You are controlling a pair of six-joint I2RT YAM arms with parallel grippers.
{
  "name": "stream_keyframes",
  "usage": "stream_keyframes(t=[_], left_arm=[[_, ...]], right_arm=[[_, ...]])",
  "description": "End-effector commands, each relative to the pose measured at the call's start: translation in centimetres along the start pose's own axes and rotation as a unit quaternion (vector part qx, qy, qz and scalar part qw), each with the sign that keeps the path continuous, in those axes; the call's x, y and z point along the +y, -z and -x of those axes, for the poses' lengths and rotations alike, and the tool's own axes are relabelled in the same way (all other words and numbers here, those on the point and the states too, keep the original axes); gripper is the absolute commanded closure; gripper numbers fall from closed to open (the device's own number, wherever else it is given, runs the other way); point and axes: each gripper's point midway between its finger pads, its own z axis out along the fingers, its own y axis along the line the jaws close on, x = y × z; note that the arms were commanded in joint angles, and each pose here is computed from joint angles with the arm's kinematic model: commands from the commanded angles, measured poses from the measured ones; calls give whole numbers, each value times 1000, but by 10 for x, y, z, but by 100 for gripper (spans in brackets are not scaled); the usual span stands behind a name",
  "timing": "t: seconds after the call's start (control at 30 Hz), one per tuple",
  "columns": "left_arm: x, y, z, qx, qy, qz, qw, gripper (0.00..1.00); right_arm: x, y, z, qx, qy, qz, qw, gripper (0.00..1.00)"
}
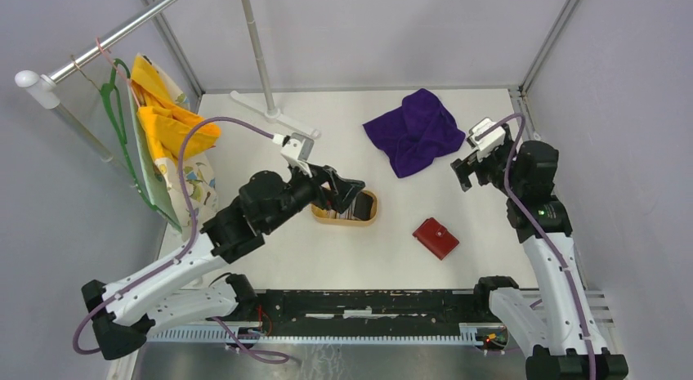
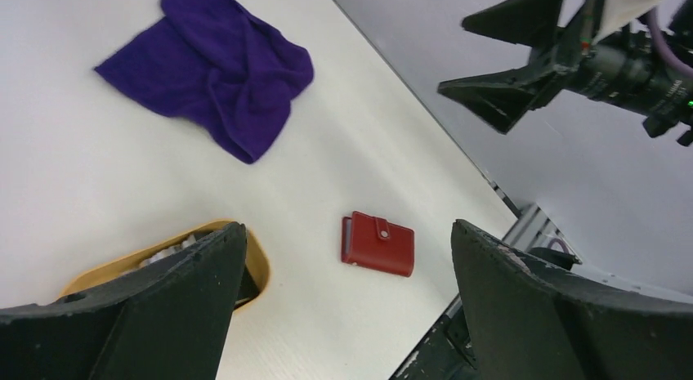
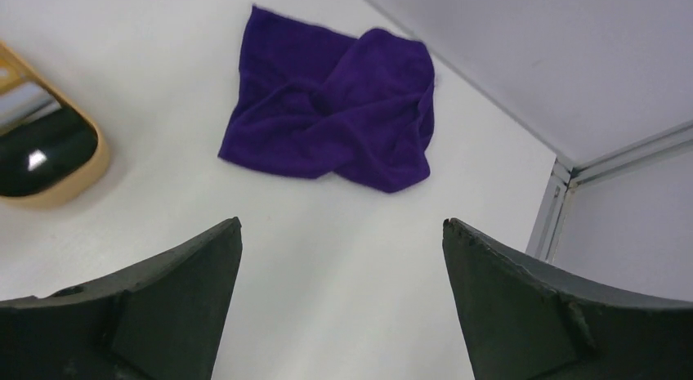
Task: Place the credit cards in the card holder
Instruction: Reset both arms
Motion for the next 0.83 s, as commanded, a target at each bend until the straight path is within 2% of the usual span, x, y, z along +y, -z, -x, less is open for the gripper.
stream_keyframes(t=[0.0, 0.07, 0.13, 0.8], left_arm=[[32, 28, 12, 3, -40, 85, 996, 0], [33, 39, 17, -2, -34, 90, 995, 0], [33, 49, 21, -7, -29, 89, 996, 0], [46, 72, 5, 13, -41, 103, 994, 0]], right_arm=[[-20, 19, 62, -91, -76, -48, 992, 2], [-31, 23, 64, -95, -132, -89, 983, 2], [-35, 29, 66, -98, -143, -104, 979, 2], [-28, 33, 63, -100, -132, -90, 982, 2]])
